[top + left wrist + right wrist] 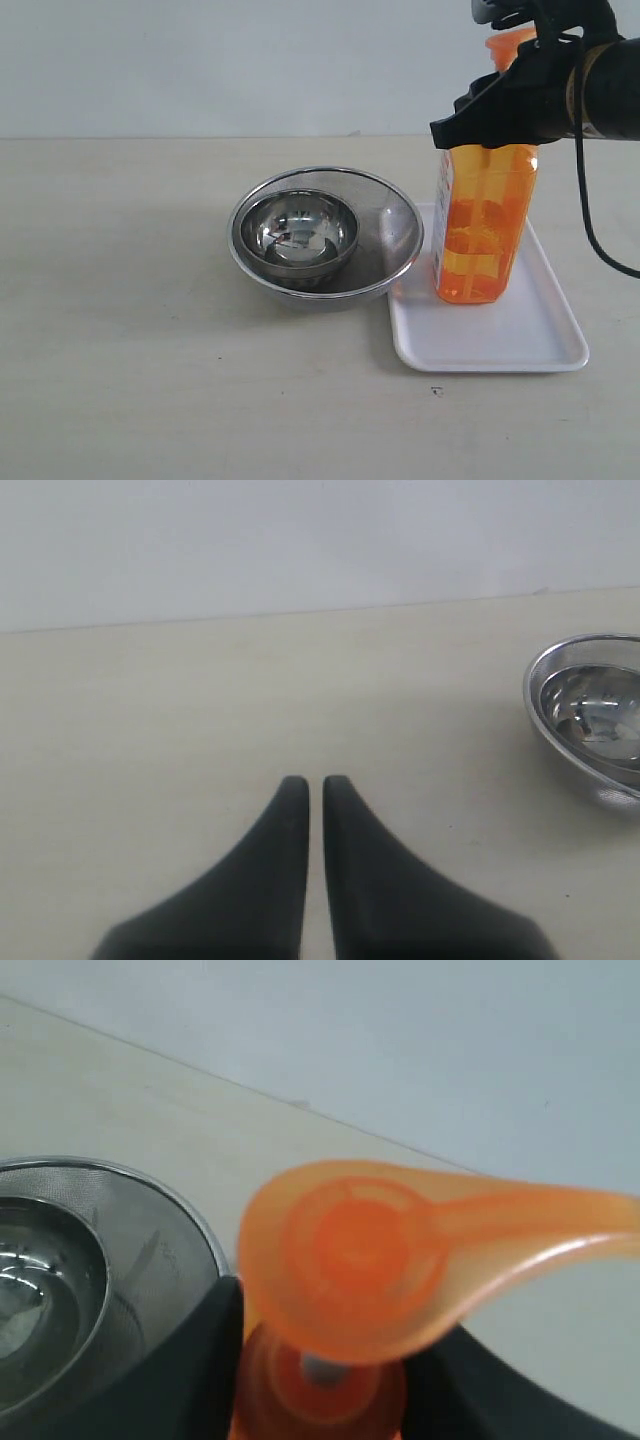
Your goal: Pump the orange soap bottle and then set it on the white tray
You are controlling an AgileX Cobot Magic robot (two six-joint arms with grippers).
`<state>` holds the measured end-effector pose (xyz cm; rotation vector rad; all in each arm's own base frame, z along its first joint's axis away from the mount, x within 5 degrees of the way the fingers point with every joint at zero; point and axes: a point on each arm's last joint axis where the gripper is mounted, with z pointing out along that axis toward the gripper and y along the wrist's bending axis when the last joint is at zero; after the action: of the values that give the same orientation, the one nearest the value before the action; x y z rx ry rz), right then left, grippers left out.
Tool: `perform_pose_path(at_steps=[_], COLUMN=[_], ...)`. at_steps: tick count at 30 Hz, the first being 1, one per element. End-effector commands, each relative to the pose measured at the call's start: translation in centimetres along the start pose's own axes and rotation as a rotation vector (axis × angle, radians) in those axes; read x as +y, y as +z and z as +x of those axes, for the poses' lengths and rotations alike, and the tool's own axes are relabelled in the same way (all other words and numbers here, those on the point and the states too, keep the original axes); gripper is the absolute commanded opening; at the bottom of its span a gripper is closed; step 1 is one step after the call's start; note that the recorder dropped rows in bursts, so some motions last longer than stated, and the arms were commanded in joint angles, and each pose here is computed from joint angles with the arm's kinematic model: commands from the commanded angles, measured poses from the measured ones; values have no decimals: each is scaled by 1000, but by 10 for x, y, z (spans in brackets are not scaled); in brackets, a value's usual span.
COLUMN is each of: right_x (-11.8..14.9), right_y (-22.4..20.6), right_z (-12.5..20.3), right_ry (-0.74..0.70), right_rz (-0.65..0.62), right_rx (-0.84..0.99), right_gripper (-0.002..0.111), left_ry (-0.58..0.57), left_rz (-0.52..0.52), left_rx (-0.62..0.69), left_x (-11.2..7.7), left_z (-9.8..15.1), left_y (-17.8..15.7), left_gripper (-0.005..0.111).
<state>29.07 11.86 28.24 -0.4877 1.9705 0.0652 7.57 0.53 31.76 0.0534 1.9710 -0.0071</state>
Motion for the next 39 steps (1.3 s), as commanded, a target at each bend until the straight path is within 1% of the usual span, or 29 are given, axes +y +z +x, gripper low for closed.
perform_pose_path(at_steps=[1, 14, 16, 19, 22, 24, 27, 31, 34, 35, 36, 39], right_x=[-3, -4, -4, -4, -4, -6, -8, -9, -9, -9, -9, -11], right_y=[-3, -3, -3, -3, -3, -3, -4, -4, -4, -4, -4, -4], right_z=[-2, -2, -2, -2, -2, -1, -1, -1, -1, -1, -1, 0], right_ry=[-30, -37, -37, -37, -37, -37, -28, -25, 4, 6, 11, 31], right_rz=[17, 28, 28, 28, 30, 47, 72, 76, 76, 76, 76, 105], right_rx=[-10, -6, -6, -6, -5, 2, 10, 12, 11, 11, 10, 20], right_gripper=[0, 1, 8, 27, 42, 46, 49, 49, 49, 51, 54, 69], left_ry=[-10, -10, -9, -9, -9, -9, -9, -9, -9, -9, -9, -9], left_rz=[-5, -5, -6, -6, -6, -6, -6, -6, -6, -6, -6, -6], left_rx=[-6, -6, -8, -8, -8, -8, -8, -8, -8, -8, -8, -8], left_x=[1, 1, 2, 2, 2, 2, 2, 2, 2, 2, 2, 2], left_z=[1, 1, 1, 1, 1, 1, 1, 1, 1, 1, 1, 1], left_y=[-1, -1, -1, -1, -1, -1, -1, -1, -1, -1, -1, -1], left_gripper=[5, 5, 5, 5, 5, 5, 5, 5, 5, 5, 5, 5])
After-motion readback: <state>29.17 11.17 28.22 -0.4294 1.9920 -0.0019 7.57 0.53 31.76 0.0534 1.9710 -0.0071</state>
